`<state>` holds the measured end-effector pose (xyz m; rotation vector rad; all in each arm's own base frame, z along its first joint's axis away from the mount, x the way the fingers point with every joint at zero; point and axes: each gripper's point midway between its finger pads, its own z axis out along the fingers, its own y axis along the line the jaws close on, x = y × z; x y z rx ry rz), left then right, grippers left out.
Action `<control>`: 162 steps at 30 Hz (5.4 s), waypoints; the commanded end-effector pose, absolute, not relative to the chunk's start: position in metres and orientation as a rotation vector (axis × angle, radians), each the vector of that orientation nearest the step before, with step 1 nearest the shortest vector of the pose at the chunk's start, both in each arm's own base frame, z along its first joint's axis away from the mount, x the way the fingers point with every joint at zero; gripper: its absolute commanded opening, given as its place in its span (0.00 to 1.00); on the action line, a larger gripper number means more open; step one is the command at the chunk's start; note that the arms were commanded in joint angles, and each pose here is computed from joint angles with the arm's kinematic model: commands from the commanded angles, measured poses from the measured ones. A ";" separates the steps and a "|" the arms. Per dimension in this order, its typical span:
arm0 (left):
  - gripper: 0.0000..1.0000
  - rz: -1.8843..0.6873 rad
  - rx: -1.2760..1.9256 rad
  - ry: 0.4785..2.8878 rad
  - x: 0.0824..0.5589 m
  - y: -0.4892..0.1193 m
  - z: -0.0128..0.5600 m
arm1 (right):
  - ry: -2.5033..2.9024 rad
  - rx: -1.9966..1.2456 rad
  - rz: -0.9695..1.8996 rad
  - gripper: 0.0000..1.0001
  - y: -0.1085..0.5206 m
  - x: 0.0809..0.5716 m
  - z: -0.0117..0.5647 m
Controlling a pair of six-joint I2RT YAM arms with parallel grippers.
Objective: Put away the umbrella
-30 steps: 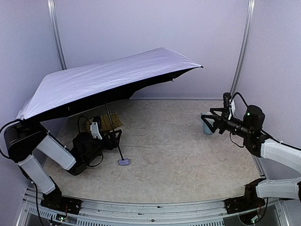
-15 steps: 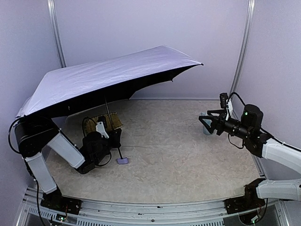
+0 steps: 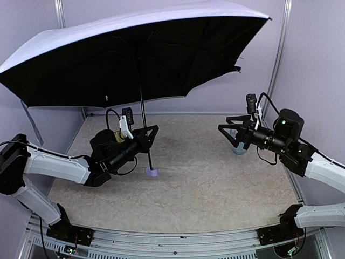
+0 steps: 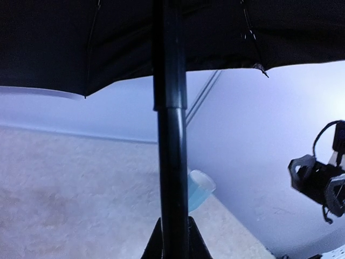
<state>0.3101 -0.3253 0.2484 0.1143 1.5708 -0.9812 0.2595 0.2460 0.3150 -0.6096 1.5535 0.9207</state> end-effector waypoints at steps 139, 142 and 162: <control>0.00 -1.433 0.604 1.283 0.153 -0.473 0.270 | 0.904 -0.150 1.377 0.21 0.309 0.281 0.487; 0.00 -1.432 0.609 1.287 0.153 -0.474 0.269 | 0.905 -0.152 1.375 0.16 0.308 0.281 0.488; 0.00 -1.081 0.478 1.437 0.203 -0.464 0.274 | 1.145 -0.147 0.729 0.55 0.302 0.305 0.455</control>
